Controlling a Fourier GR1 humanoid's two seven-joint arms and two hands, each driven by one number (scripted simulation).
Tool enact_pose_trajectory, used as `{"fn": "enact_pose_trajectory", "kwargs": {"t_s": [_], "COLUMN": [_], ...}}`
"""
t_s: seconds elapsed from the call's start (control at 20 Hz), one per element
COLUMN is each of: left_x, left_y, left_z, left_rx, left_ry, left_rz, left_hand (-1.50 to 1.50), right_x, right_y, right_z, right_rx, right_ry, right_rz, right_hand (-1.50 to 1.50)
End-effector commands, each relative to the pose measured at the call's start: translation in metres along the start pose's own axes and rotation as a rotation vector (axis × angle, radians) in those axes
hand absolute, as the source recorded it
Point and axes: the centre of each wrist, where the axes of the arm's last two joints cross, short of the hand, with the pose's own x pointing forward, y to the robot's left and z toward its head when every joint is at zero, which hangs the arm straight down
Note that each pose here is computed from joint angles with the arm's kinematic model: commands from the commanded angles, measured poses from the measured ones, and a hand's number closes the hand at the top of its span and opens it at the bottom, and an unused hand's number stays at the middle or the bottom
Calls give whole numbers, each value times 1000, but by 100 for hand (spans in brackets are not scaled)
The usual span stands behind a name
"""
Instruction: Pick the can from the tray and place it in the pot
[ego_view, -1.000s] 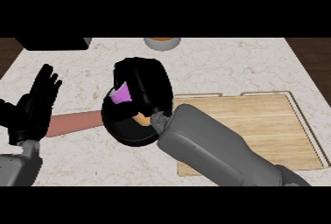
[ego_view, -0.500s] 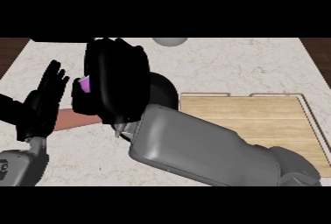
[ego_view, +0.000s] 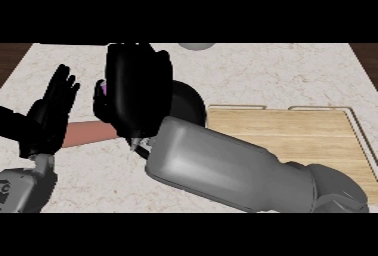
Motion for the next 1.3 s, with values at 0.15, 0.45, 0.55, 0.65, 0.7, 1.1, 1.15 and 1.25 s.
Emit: {"fn": "enact_pose_trajectory", "kwargs": {"t_s": [0.15, 0.45, 0.55, 0.65, 0.7, 1.1, 1.15, 1.25], "left_x": [6, -5, 3, -2, 7, 14, 3, 2], "left_y": [3, 1, 2, 5, -10, 1, 1, -7], "left_z": [1, -1, -2, 5, 0, -7, -3, -1], "left_rx": [7, 1, -22, -23, -2, -29, -30, -43], "left_ry": [-1, -12, -22, -23, -14, -31, -26, -27], "left_rz": [8, 15, 3, 8, 17, 9, 11, 9], "left_hand": [0, 0, 0, 0, 0, 0, 0, 0], "right_x": [-13, -53, -65, -84, -95, -110, -94, -105], "right_y": [25, 53, 56, 60, 66, 69, 56, 57], "right_z": [-8, 4, 1, -12, -5, 11, -1, 0], "right_rx": [-81, -21, 18, 26, 66, 105, 92, -1], "right_ry": [230, 273, 323, 415, 435, 399, 384, 365], "right_rz": [309, 300, 247, 204, 192, -153, -228, -327], "right_hand": [150, 150, 150, 150, -150, -150, -150, -150]}}
